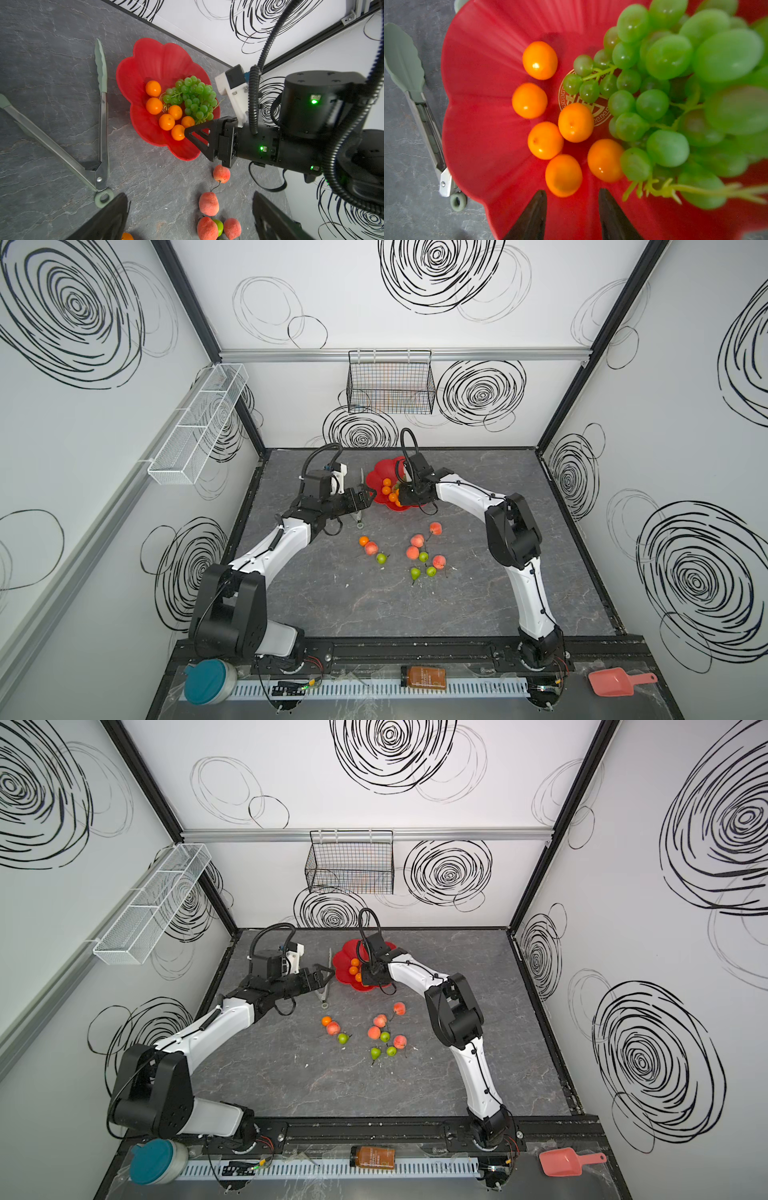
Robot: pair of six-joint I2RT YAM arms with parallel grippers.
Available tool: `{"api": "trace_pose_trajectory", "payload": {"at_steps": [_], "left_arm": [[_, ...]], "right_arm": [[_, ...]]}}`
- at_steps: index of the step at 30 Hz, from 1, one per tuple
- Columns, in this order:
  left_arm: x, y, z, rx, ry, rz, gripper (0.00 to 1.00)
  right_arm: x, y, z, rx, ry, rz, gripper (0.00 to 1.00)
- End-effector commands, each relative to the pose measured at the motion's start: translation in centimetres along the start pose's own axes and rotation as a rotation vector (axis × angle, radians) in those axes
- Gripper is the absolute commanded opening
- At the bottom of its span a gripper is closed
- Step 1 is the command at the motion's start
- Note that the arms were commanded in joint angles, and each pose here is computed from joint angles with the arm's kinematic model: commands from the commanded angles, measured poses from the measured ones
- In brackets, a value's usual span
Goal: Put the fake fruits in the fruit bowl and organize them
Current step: 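Lower the tomato into the bowl and open the right gripper, then move the right gripper to the last tomato beside the peach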
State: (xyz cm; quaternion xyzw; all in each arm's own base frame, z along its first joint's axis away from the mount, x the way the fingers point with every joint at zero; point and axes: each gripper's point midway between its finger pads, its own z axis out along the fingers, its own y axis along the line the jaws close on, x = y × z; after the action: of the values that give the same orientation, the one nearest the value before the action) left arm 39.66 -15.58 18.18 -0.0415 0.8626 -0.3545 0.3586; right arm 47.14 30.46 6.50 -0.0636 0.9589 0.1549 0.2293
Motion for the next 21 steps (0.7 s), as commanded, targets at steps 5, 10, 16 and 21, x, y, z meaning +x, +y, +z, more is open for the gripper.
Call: {"api": "trace_pose_trajectory", "payload": {"at_steps": [5, 10, 16, 21], "left_arm": [[-1.3, -0.2, -0.5, -0.002, -0.051, 0.027, 0.96], [-1.4, -1.0, -1.6, -0.016, -0.067, 0.064, 0.96], [-0.3, -0.9, -3.7, -0.044, -0.064, 0.044, 0.96], [1.0, -0.2, -6.0, -0.096, -0.064, 0.033, 0.96]], "right_arm": [[-1.0, 0.2, -1.6, 0.013, -0.029, -0.018, 0.47], [-1.7, 0.7, -4.4, -0.015, -0.1, -0.025, 0.47], [-1.7, 1.6, -8.0, -0.048, -0.196, -0.032, 0.47], [-1.0, 2.3, -10.4, -0.106, -0.294, 0.055, 0.5]]}}
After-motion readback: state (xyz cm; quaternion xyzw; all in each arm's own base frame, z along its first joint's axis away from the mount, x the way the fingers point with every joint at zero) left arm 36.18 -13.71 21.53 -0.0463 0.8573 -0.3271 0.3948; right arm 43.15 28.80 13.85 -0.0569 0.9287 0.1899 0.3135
